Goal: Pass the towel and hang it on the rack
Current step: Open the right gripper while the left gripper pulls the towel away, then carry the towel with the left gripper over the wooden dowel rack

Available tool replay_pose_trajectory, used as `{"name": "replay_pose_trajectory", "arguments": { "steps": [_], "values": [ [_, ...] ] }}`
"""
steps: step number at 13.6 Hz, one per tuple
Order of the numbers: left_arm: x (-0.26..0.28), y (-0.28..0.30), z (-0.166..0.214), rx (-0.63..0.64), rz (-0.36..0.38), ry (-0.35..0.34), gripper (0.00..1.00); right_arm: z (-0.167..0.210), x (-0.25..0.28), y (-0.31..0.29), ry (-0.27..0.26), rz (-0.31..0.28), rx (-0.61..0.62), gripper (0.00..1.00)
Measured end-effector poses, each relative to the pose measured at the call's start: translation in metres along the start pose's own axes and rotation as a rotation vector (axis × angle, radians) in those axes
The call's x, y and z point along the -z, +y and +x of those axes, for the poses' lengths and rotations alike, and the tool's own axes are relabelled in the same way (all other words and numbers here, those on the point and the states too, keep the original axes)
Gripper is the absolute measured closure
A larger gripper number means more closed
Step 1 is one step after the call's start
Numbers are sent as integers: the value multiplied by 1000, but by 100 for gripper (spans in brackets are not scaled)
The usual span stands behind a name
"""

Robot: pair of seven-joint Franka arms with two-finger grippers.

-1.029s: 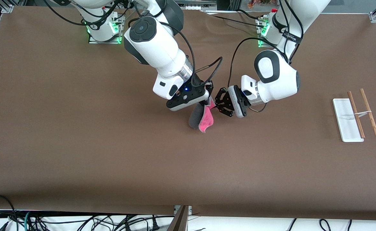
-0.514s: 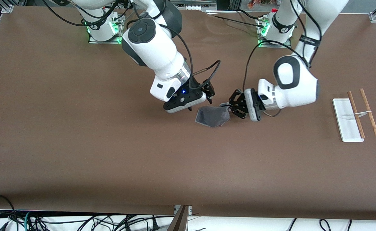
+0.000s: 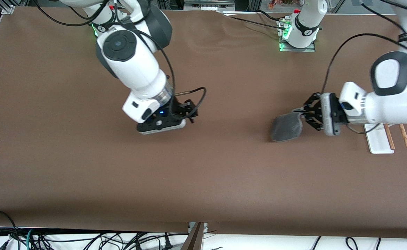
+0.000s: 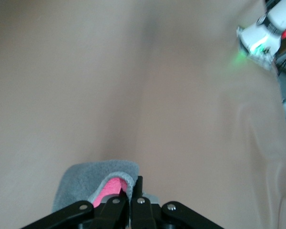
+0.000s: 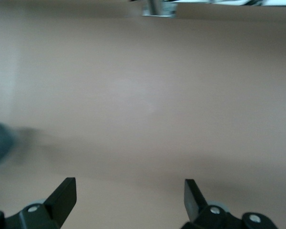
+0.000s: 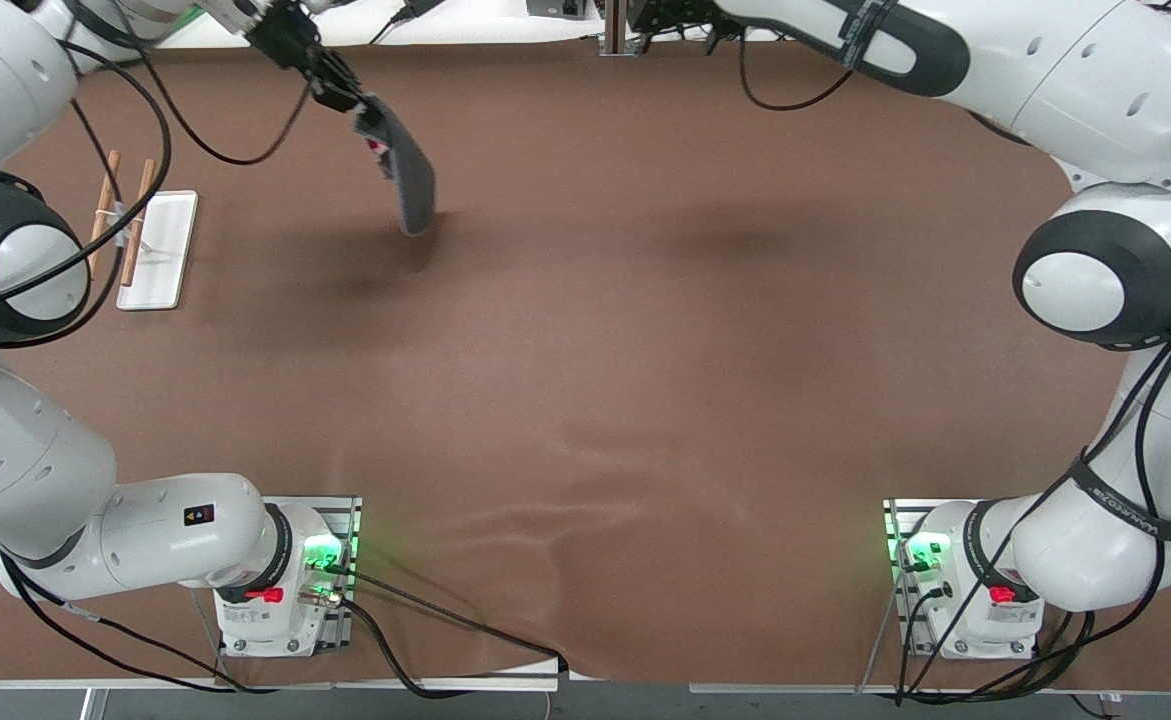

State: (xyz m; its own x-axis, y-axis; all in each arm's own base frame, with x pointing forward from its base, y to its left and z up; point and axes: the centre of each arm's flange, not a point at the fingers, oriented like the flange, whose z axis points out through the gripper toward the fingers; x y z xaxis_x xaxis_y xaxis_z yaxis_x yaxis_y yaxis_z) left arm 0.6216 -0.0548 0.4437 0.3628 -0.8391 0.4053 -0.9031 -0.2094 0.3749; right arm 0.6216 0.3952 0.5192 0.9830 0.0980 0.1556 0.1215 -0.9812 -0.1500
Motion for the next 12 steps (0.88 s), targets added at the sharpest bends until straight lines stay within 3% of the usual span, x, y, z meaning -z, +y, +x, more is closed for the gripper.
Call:
{"name": "replay_pose_trajectory", "arguments": {
  "steps": [3, 7, 10, 12],
  "values": [
    [52, -17, -52, 43, 100, -146, 98, 9, 42, 52, -3, -64, -56, 0],
    [123, -35, -177, 219, 197, -166, 98, 13, 127, 156, 53, -132, -200, 0],
    [155, -36, -277, 332, 228, -167, 98, 0, 155, 225, 30, -201, -296, 0],
    [169, -36, -340, 373, 238, -185, 98, -8, 160, 262, -16, -241, -271, 0]
  ]
}}
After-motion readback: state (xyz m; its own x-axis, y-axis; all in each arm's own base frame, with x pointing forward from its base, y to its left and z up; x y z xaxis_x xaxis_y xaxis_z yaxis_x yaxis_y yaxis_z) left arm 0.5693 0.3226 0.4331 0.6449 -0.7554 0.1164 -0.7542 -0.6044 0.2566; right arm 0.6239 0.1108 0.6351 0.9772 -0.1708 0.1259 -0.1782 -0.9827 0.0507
